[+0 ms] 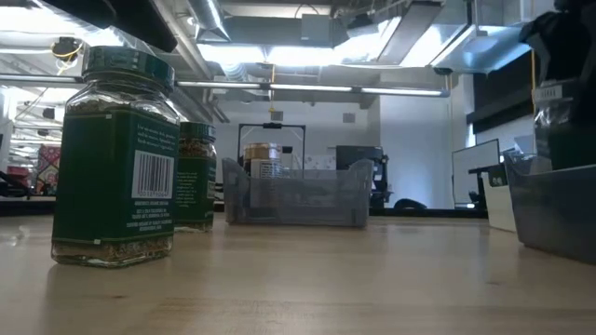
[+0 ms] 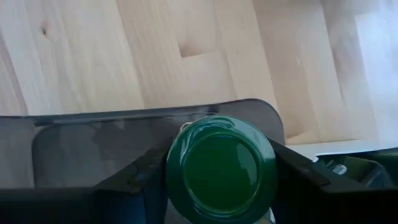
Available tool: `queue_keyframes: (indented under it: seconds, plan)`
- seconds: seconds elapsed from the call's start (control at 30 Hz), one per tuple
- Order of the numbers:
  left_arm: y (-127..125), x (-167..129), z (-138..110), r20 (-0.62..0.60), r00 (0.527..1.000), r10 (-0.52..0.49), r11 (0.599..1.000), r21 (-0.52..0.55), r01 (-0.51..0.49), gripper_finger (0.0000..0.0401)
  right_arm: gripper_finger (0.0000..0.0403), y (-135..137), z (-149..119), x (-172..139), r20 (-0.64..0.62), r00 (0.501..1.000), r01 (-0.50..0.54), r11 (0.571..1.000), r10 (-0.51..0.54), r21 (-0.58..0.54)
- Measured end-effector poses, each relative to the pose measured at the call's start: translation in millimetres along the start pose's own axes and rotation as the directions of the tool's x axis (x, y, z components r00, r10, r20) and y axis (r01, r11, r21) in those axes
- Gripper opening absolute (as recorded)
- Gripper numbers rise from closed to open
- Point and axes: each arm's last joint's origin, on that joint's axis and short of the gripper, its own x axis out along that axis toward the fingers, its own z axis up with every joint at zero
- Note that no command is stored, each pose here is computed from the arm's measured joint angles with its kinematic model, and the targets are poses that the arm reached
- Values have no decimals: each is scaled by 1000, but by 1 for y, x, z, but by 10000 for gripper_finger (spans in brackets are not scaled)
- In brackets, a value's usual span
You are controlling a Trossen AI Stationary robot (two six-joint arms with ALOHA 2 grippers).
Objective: Sort spices by type
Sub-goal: Put back all the green seasoning bottles into the bottom black bin
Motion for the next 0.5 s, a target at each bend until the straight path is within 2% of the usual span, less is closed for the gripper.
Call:
queue_keyframes:
  seconds: [0.33,0.5]
  plan:
    - [0,0,0,0,1000,0,1000,0,0,354,208,-4,-10,19,-5,999,39,999,-39,0]
    - [0,0,0,0,1000,0,1000,6,0,354,239,-5,-11,20,-8,999,42,999,-42,11]
